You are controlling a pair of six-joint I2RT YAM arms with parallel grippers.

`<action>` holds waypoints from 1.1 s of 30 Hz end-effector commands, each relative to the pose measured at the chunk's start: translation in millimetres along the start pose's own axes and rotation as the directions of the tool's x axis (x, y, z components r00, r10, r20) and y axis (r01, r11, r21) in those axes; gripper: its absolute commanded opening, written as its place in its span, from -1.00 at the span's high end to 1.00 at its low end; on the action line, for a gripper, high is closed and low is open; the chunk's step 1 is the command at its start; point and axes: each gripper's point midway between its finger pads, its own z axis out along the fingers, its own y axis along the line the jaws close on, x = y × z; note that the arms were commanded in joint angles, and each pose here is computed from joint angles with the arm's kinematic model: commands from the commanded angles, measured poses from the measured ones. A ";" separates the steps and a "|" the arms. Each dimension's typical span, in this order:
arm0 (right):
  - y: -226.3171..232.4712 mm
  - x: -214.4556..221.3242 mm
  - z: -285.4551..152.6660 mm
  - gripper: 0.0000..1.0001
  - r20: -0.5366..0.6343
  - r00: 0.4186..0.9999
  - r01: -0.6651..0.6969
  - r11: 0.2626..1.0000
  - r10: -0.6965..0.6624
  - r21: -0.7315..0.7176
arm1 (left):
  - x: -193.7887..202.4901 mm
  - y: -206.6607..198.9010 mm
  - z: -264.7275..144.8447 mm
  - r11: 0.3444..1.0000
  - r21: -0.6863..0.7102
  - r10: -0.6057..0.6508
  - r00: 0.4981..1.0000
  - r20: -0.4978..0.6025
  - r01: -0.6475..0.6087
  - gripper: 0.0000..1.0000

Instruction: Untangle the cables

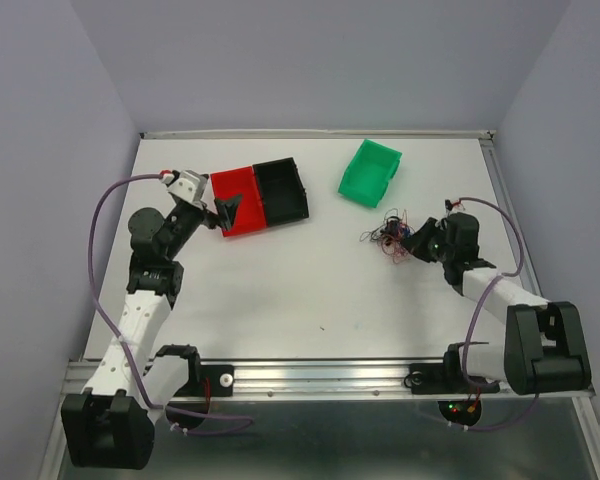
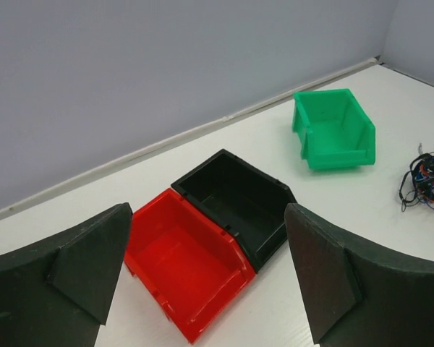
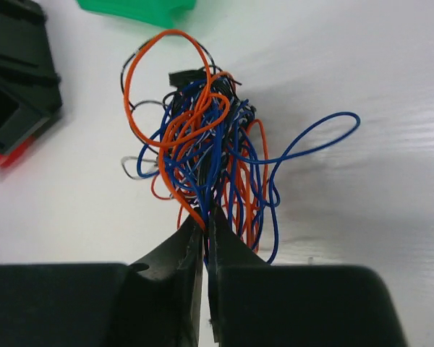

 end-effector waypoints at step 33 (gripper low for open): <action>116.6 0.9 -8.6 -1.00 0.171 0.971 0.198 0.959 -0.164 -0.203 | 117.2 -181.7 103.0 0.904 0.427 0.163 0.951 -0.264 -0.036 -0.90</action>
